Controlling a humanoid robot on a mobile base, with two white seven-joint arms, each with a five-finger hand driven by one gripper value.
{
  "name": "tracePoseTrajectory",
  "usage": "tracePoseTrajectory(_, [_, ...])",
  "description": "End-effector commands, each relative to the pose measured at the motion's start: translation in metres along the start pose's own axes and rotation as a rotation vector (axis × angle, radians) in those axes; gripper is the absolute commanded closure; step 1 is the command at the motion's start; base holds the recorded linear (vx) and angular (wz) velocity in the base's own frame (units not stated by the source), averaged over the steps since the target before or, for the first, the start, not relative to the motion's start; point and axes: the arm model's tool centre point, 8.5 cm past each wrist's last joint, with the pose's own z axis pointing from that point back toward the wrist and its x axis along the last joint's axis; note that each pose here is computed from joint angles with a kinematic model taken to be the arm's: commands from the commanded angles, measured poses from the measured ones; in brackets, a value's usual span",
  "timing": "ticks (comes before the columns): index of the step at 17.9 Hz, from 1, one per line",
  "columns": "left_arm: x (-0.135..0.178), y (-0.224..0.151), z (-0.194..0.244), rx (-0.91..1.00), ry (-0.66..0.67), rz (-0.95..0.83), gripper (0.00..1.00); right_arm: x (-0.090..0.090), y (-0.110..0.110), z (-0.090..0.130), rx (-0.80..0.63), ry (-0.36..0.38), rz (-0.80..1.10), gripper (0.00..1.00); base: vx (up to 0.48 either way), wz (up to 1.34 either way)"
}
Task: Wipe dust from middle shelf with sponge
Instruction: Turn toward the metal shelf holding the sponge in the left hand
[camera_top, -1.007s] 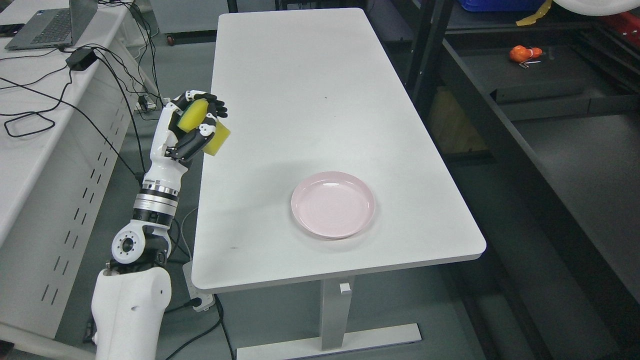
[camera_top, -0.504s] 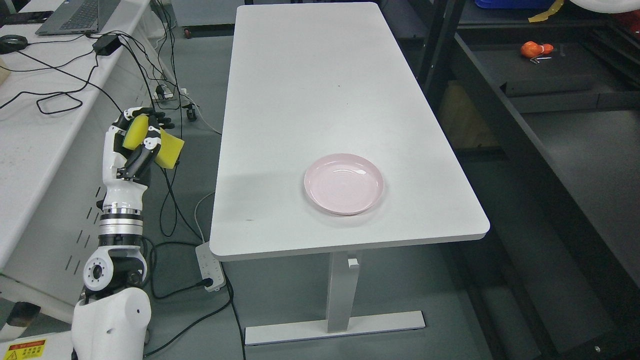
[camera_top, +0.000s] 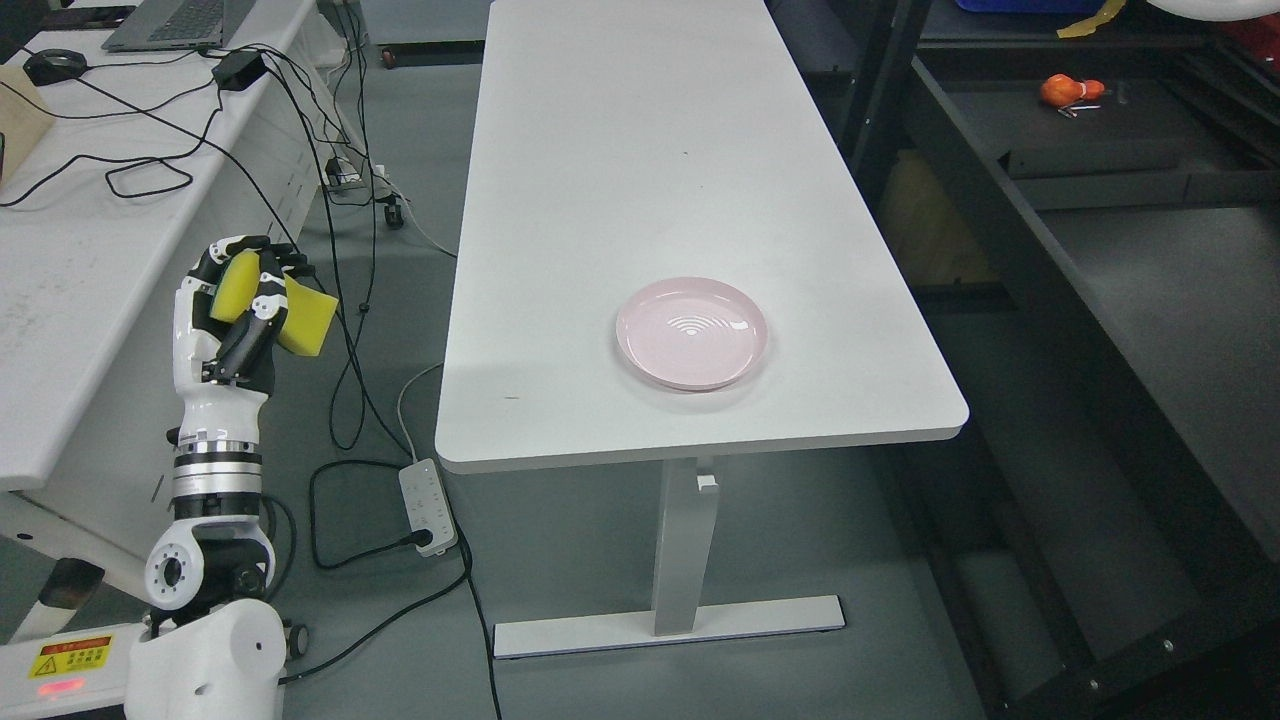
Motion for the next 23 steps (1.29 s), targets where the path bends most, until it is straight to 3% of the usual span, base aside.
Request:
tracePoseTrajectory(1, [0.003,0.007,0.008,-0.003,0.01,-0.017,1.0,0.01,-0.01,0.0,-0.015,-0.023,-0.003,0.0,-0.081,-0.3])
tracePoseTrajectory(16, [-0.01,-0.013,0.013,-0.061,0.068,-0.003,1.0,0.01,-0.01,0.0,-0.015,-0.023,-0.003,0.0,-0.147,-0.46])
tracePoseTrajectory(23, [-0.002,-0.018,0.008,-0.073,0.063,0.001,1.0,0.01,-0.01,0.0,-0.015,-0.023,-0.003,0.0,-0.19,-0.69])
